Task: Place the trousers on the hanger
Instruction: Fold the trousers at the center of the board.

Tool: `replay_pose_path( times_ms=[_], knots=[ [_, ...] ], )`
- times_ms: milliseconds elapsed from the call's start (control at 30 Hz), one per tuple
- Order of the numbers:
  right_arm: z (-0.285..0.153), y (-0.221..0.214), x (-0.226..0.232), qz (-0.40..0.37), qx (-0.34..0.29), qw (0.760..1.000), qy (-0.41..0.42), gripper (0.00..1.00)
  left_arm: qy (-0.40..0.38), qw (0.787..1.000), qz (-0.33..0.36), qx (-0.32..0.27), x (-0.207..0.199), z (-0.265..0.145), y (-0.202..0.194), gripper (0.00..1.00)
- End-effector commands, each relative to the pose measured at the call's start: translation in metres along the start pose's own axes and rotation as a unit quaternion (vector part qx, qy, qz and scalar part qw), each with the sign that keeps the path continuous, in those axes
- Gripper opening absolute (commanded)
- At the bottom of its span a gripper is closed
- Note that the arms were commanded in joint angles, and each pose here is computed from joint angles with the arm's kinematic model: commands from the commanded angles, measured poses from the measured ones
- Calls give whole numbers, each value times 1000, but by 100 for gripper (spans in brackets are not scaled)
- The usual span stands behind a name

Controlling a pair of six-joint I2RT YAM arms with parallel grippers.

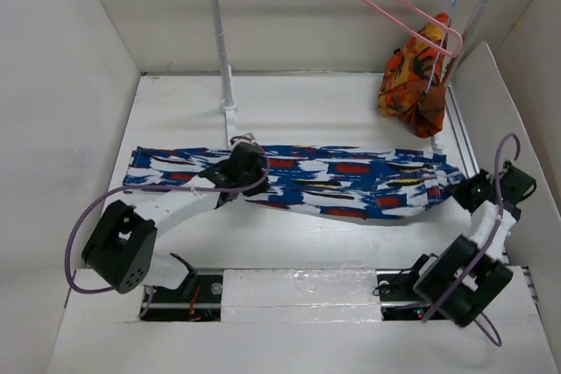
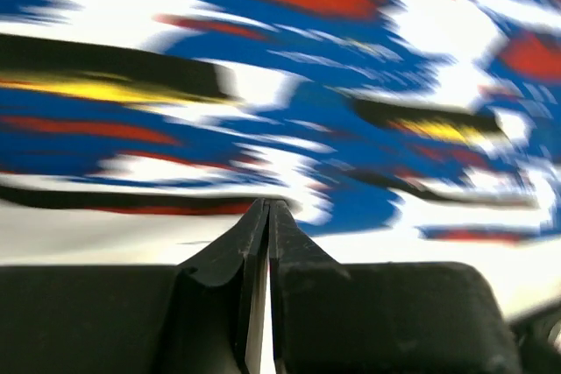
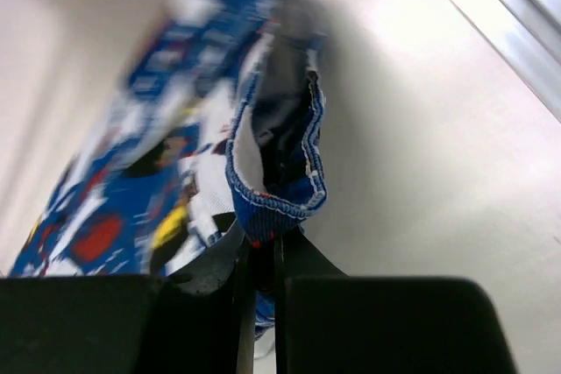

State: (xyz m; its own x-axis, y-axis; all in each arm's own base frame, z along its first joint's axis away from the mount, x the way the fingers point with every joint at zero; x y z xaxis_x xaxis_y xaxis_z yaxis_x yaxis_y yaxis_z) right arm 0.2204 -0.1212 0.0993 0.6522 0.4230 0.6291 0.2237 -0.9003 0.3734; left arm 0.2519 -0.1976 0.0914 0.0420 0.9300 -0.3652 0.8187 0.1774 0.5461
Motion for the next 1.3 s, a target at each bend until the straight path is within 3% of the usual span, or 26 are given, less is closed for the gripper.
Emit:
replay_pose_path(
  times_ms=[0,67,300,533,833,1033,1133,1267],
  knots=[
    [-40,2,67,-124,-31,989,70,0,-5,998,54,-8,-42,-1,-7,0],
    [-51,-15,97,-150,-24,981,120,0,-3,998,57,-1,-51,5,-15,0],
    [-118,-34,162,-270,-32,947,170,0,-2,998,61,29,-54,40,-42,0],
    [-172,-30,219,-295,-83,919,247,0,-26,996,74,52,-75,52,-63,0],
    [-228,-2,287,-341,-127,880,305,0,-88,974,174,115,-162,56,-123,0],
    [-246,-20,327,-365,-114,851,359,0,-118,952,216,181,-203,66,-169,0],
    [-245,-46,345,-377,-81,837,388,0,-102,956,216,169,-201,59,-165,0],
    [-240,-88,369,-391,-45,819,418,0,-72,984,145,71,-167,24,-90,0]
  ],
)
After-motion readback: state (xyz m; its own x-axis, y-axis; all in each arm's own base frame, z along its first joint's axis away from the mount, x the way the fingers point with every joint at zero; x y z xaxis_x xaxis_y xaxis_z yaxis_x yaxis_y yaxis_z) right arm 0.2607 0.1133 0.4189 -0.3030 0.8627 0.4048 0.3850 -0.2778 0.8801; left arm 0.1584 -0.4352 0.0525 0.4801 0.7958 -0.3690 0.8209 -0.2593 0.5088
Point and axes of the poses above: each gripper's point midway between its finger pads, its own z axis out along the fingers, its own x axis along the line the jaws close on, y = z × x, the point moved 3 cm from there along -z, back along the fingers, and after that the axes turned 10 degrees about z, right-handed, at the moved point
